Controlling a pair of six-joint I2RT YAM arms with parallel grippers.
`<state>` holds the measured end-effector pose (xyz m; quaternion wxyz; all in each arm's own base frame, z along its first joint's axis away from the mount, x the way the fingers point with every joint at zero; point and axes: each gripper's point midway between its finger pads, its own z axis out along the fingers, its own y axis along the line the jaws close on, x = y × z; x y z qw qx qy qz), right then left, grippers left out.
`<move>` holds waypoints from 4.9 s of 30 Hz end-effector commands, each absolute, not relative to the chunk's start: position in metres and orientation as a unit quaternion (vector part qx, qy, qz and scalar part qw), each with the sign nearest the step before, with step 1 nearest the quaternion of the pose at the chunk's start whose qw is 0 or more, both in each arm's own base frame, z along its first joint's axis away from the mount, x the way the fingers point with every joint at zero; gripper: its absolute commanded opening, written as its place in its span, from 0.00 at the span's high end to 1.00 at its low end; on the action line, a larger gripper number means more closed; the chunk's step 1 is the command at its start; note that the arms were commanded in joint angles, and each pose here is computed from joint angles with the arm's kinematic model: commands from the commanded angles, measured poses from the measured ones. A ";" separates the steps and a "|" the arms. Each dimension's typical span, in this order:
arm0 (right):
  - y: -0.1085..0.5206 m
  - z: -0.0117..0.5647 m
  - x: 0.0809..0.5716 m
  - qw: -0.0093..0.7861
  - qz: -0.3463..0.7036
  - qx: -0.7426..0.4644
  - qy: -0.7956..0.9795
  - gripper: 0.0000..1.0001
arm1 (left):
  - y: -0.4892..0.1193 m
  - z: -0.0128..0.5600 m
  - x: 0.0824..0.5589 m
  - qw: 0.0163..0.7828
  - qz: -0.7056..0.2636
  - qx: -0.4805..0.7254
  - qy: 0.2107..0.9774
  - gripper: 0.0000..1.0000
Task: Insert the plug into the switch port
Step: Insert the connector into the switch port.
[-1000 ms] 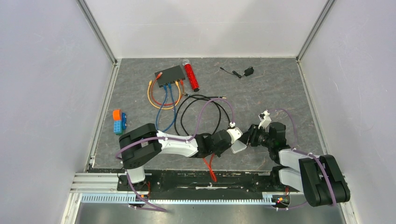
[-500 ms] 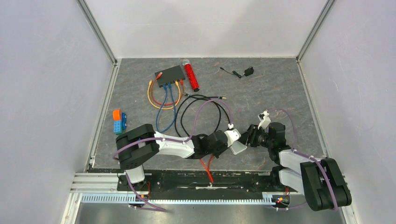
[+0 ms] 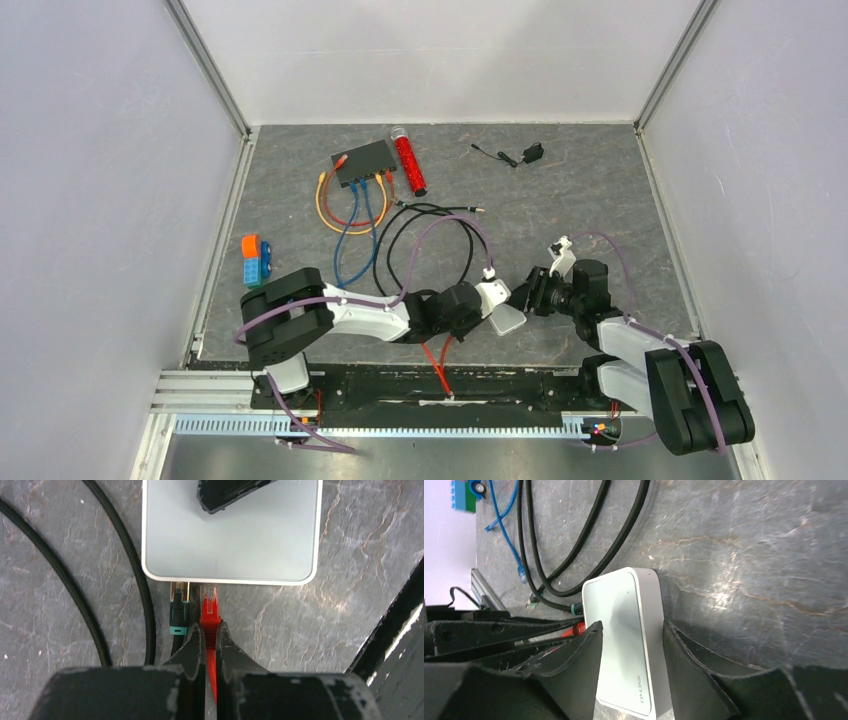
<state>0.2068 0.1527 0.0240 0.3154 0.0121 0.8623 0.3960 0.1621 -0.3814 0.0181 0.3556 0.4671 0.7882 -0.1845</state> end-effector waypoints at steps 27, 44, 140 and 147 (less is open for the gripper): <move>0.154 -0.007 0.155 0.212 0.394 0.002 0.894 0.48 | -0.394 0.021 0.153 0.362 -0.193 0.458 0.789 0.98; 0.164 -0.009 0.137 0.187 0.415 -0.018 0.890 0.54 | -0.409 0.039 0.170 0.380 -0.163 0.453 0.790 0.98; 0.120 0.102 0.297 0.423 0.283 0.047 0.859 0.43 | -0.377 0.214 0.335 0.524 -0.211 0.420 0.710 0.23; 0.116 0.142 0.323 0.479 0.257 0.011 0.839 0.44 | -0.286 0.208 0.369 0.503 -0.116 0.261 0.816 0.19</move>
